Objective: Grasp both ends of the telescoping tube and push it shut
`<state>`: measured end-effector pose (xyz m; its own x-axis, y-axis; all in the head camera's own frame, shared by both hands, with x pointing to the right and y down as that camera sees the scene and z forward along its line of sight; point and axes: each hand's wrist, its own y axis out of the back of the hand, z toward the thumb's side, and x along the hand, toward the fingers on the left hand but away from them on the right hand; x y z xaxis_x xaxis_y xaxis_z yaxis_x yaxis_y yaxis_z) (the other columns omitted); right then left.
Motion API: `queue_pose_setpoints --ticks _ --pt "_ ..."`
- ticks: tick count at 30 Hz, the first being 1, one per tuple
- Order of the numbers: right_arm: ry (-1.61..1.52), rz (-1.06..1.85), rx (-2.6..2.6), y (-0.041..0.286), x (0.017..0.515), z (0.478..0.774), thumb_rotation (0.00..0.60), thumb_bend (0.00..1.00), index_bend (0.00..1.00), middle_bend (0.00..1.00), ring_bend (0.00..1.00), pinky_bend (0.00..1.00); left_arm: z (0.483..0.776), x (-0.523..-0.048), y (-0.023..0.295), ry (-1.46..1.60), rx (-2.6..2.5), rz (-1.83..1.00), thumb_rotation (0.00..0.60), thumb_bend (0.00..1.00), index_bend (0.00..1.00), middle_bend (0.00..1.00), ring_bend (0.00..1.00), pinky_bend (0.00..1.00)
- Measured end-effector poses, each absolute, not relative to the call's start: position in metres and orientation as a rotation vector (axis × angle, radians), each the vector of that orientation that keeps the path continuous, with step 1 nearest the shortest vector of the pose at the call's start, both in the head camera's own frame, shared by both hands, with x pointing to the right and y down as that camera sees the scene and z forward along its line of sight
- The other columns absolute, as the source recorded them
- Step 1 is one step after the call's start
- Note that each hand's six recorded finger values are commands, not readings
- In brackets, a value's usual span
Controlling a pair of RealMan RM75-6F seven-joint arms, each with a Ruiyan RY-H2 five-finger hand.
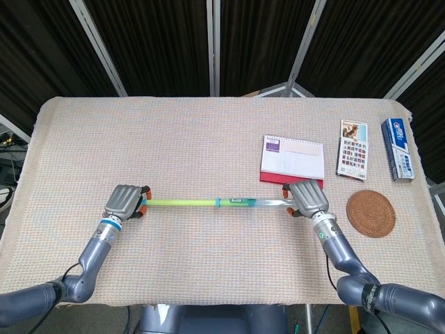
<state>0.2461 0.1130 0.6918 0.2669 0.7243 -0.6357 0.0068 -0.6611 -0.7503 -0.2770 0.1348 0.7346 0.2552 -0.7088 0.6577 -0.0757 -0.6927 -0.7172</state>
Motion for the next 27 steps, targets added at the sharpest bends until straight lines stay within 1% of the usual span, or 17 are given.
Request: queue_pose_setpoints --ticks 8,20,27 --pt "-0.642 1.420 -1.915 0.116 0.231 0.692 0.600 0.33 0.66 1.00 1.00 1.00 0.732 -0.259 0.135 0.705 -1.992 -1.434 0.600 0.51 0.70 0.83 0.73 0.91" --pt "-0.621 1.374 -1.931 0.117 0.195 0.693 0.600 0.33 0.66 1.00 1.00 1.00 0.728 -0.221 0.137 0.687 -2.035 -1.371 0.600 0.50 0.70 0.83 0.73 0.91" --pt "-0.616 1.354 -1.939 0.119 0.181 0.693 0.600 0.33 0.66 1.00 1.00 1.00 0.729 -0.213 0.140 0.690 -2.053 -1.360 0.600 0.50 0.70 0.83 0.73 0.91"
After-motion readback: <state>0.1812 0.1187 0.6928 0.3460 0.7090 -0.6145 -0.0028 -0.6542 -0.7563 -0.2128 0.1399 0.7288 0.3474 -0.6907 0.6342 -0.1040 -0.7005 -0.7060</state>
